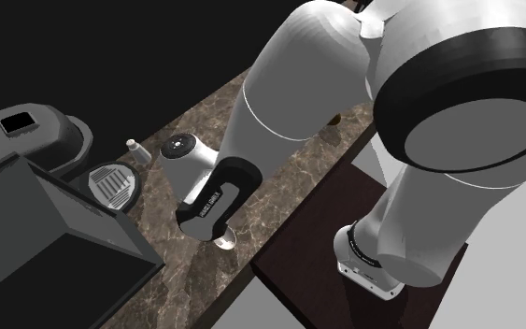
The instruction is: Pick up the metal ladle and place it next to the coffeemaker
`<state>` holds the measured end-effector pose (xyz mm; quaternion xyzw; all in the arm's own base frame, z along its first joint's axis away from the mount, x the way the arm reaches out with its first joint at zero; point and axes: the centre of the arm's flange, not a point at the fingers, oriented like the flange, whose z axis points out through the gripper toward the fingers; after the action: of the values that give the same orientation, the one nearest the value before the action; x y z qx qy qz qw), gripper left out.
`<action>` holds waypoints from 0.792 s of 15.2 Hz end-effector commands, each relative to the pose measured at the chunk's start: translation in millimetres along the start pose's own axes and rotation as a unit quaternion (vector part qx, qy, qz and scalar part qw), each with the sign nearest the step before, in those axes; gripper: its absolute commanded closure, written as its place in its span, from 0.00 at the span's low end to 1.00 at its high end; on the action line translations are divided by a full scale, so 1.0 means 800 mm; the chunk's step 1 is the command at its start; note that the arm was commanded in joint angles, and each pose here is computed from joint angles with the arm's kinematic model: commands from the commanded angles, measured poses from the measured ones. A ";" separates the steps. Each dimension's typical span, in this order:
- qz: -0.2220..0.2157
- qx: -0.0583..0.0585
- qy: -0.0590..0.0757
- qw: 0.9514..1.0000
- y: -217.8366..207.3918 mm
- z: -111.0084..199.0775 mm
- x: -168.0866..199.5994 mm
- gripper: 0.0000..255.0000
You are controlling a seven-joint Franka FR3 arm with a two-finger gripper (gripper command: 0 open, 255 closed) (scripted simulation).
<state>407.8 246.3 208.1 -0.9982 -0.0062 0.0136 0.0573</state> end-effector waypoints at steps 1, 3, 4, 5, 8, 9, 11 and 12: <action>0.000 0.000 0.000 1.000 0.000 0.003 0.000 1.00; 0.000 0.000 0.000 1.000 0.000 0.003 0.000 1.00; 0.000 0.000 0.000 1.000 0.000 0.003 0.000 1.00; 0.000 0.000 0.000 1.000 0.000 0.003 0.000 1.00; 0.000 0.000 0.000 1.000 0.000 0.003 0.000 0.00; 0.000 0.000 0.000 1.000 0.000 0.003 0.000 0.00; 0.000 0.000 0.000 1.000 0.000 0.003 0.000 0.00; 0.000 0.000 0.000 1.000 0.000 0.003 0.000 0.00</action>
<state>407.9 246.6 205.7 -0.9982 -0.0062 0.0132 0.0574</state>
